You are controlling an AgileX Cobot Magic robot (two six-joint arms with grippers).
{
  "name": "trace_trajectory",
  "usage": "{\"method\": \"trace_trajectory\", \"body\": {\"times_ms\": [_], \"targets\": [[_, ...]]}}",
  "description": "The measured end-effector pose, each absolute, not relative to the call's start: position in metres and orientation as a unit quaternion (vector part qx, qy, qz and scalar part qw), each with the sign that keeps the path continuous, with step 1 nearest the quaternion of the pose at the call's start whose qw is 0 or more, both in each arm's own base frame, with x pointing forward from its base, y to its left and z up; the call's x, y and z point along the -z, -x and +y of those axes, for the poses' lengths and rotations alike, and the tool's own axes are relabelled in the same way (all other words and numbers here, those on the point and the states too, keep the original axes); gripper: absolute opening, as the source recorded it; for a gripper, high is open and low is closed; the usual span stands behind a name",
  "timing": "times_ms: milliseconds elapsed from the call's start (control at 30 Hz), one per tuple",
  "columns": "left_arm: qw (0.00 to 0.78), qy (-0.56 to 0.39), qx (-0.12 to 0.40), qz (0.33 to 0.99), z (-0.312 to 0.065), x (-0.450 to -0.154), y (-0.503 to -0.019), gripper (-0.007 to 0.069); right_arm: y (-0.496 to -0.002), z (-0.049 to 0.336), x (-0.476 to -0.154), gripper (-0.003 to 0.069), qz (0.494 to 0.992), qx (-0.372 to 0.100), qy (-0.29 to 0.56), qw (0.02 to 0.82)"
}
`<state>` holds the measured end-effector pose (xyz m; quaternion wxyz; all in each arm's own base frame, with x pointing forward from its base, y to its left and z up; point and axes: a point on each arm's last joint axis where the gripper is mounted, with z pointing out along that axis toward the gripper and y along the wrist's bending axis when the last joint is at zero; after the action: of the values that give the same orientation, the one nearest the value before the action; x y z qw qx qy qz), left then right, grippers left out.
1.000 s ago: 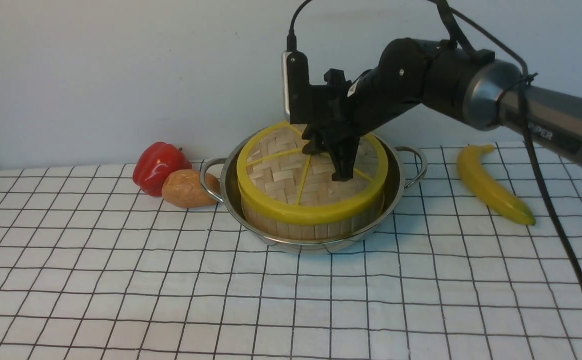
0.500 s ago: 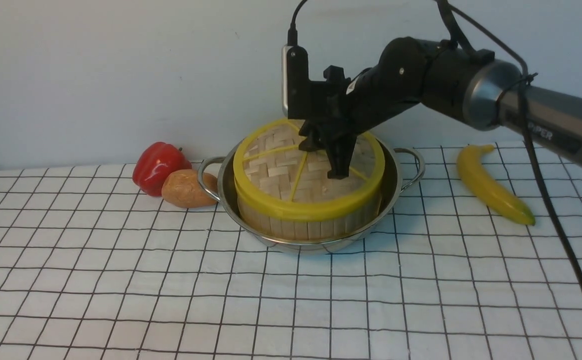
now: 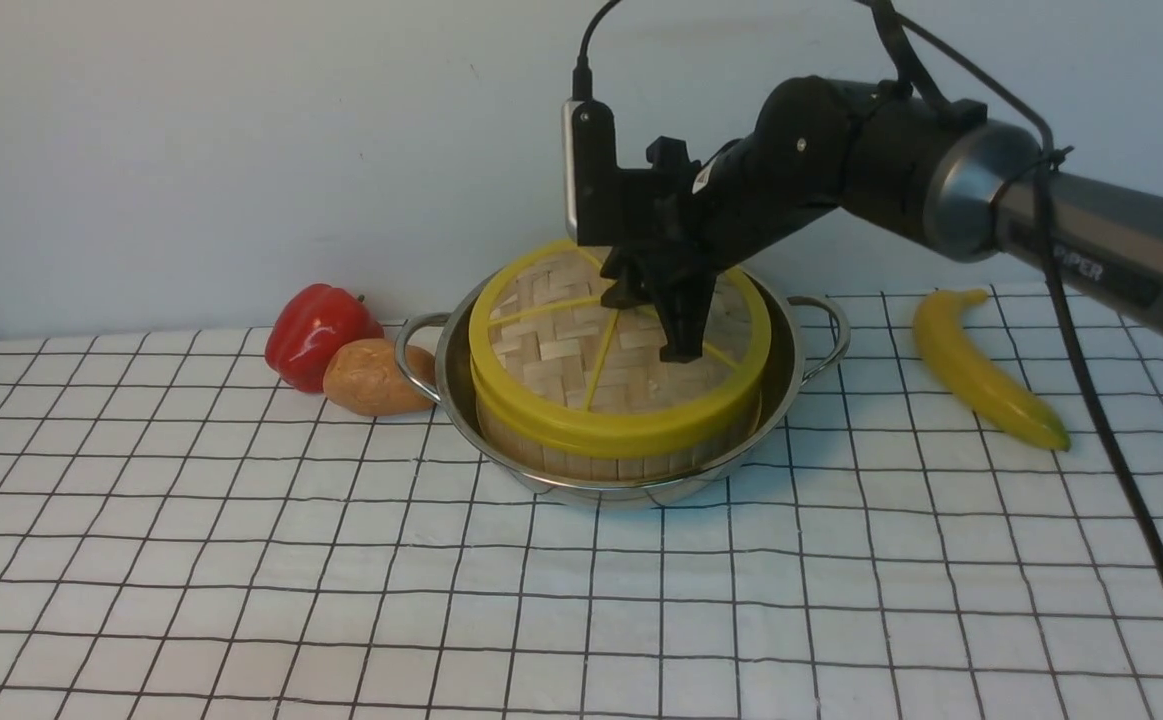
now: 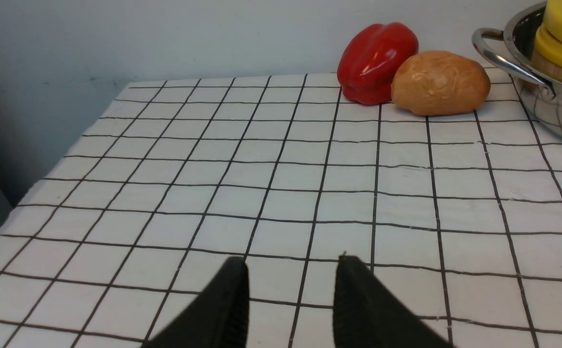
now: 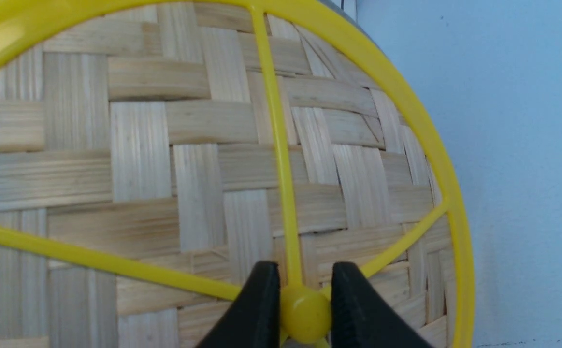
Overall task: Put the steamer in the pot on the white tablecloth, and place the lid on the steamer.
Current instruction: 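Place the bamboo steamer lid onto the steamer basket in the pot with the right gripper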
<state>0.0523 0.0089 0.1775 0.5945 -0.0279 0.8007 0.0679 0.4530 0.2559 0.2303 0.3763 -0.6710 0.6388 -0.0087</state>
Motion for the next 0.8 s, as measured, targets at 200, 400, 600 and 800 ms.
{"method": "trace_trajectory", "body": {"times_ms": [200, 400, 600, 800], "targets": [[0.594, 0.028, -0.068, 0.801, 0.0089, -0.1775, -0.0523, 0.0242, -0.4529, 0.2560, -0.2302, 0.0145, 0.639, 0.008, 0.671, 0.376], [0.594, 0.028, -0.068, 0.801, 0.0089, -0.1775, -0.0523, 0.0242, -0.4529, 0.2559, -0.2302, 0.0145, 0.639, 0.008, 0.671, 0.376], [0.594, 0.028, -0.068, 0.801, 0.0089, -0.1775, -0.0523, 0.0242, -0.4528, 0.2559, -0.2302, 0.0145, 0.639, 0.008, 0.671, 0.376], [0.594, 0.028, -0.068, 0.801, 0.0089, -0.1775, -0.0523, 0.0242, -0.4525, 0.2565, -0.2304, 0.0145, 0.643, 0.000, 0.666, 0.377]]}}
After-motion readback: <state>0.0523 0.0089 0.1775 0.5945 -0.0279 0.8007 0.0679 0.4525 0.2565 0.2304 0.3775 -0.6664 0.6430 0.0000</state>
